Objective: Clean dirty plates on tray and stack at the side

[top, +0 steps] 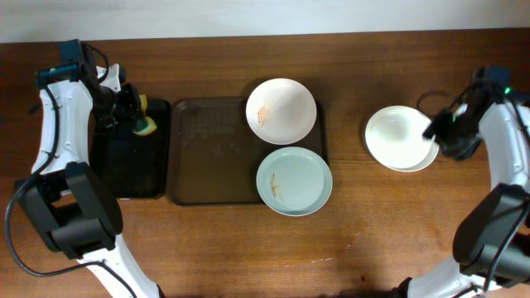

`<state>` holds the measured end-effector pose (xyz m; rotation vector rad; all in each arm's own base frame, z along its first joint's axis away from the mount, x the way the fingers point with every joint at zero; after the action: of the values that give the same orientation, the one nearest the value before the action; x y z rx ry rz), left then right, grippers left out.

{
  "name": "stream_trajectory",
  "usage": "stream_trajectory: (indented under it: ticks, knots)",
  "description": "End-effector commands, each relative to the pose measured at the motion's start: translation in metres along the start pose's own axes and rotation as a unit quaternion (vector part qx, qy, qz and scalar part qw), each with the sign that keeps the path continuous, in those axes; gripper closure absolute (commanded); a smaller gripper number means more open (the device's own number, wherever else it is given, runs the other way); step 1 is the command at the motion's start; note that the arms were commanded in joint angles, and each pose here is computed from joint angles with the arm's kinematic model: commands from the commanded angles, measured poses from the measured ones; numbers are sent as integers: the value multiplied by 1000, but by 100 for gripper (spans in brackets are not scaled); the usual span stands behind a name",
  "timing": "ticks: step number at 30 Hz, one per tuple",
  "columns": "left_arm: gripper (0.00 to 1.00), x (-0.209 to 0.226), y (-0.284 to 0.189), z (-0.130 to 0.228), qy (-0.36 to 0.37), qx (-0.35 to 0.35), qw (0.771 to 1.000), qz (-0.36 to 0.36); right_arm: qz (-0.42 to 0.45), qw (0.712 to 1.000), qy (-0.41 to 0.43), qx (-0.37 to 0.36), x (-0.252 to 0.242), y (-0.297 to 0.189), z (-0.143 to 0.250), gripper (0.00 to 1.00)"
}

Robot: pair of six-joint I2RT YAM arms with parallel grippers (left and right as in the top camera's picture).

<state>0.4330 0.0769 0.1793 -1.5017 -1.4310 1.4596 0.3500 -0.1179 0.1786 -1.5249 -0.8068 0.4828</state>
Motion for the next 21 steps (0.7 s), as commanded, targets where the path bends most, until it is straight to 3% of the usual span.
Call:
stream_trajectory:
  ticks: [1, 5, 9, 10, 12, 18, 21]
  knots:
    - [99, -2, -11, -1, 11, -13, 1000, 1, -131, 987, -92, 27, 63, -53, 25, 46]
    - [99, -2, -11, -1, 11, -13, 1000, 1, -83, 972, -165, 142, 109, 5, 125, 46]
    - [99, -2, -11, -1, 9, -14, 1000, 0, -38, 961, -227, 153, 119, 55, 193, 47]
    - [99, -2, -11, -1, 10, -14, 1000, 1, 10, 966, -226, 123, 115, 61, 197, 47]
    - [99, -2, -11, -1, 10, -14, 1000, 0, 19, 965, -242, 103, 120, 63, 200, 51]
    - [99, -2, -11, -2, 10, -15, 1000, 0, 29, 962, -247, 117, 122, 77, 206, 75]
    - [99, -2, -11, -2, 10, -15, 1000, 0, 26, 963, -245, 113, 123, 78, 205, 96]
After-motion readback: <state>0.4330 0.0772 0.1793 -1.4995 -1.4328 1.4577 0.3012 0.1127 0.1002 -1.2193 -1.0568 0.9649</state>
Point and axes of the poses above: each gripper's point midway between its finger pads, its own y axis out along the fingers, its own x axis along the line the jaws close on, z = x × y, the point moved 7 cm from there along -y, back along the fingers, and after that the axes turned 3 degrees about y, right-handed, at the moved point
